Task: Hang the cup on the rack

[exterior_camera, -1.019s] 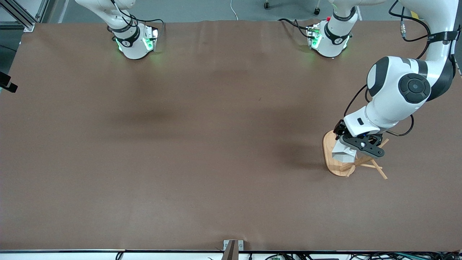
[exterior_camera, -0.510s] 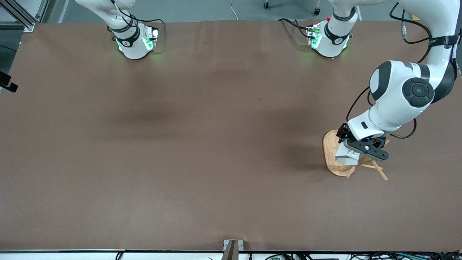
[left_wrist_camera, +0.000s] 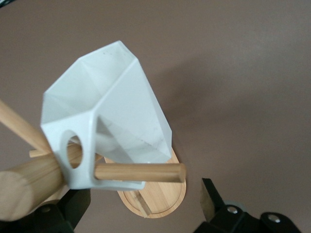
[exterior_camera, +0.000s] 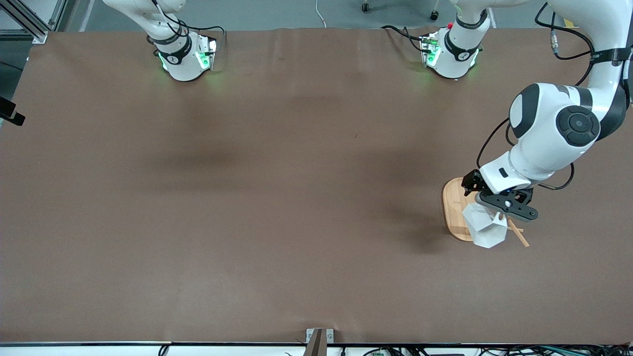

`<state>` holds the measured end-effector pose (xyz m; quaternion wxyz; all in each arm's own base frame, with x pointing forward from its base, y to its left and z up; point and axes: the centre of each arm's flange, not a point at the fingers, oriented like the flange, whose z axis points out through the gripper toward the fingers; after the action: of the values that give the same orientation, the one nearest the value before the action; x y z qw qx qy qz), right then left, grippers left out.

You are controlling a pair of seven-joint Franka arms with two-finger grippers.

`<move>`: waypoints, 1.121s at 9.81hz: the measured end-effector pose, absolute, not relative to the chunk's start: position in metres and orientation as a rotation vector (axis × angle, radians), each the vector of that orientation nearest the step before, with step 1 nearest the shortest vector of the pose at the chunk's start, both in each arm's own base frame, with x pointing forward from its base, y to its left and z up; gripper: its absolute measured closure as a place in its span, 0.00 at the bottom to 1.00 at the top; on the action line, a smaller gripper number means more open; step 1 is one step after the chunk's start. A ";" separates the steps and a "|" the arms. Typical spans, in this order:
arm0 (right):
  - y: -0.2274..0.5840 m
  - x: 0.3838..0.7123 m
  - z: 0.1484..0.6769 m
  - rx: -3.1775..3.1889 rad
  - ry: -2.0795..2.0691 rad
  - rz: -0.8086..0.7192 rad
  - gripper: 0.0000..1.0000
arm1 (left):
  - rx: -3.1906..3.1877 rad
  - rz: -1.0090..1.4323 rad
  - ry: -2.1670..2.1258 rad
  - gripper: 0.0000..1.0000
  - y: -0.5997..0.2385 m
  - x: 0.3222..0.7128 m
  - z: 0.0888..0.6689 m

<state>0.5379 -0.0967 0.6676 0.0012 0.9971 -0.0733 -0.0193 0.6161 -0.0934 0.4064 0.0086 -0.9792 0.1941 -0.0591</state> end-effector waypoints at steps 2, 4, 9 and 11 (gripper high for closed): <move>-0.097 0.538 0.668 3.130 -0.230 -0.061 0.00 | -3.096 -0.191 0.401 0.00 -0.106 0.609 0.443; -0.097 0.538 0.667 3.130 -0.230 -0.062 0.00 | -3.093 -0.174 0.337 0.00 -0.124 0.591 0.500; -0.096 0.538 0.667 3.130 -0.229 -0.065 0.00 | -3.105 -0.074 0.245 0.00 -0.107 0.532 0.614; -0.096 0.538 0.667 3.130 -0.229 -0.066 0.00 | -3.159 0.013 0.171 0.00 -0.084 0.527 0.628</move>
<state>0.5377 -0.0964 0.6672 0.0011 0.9971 -0.0729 -0.0209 0.5270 -0.0842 0.6278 -0.0109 -0.9985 0.0539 0.0042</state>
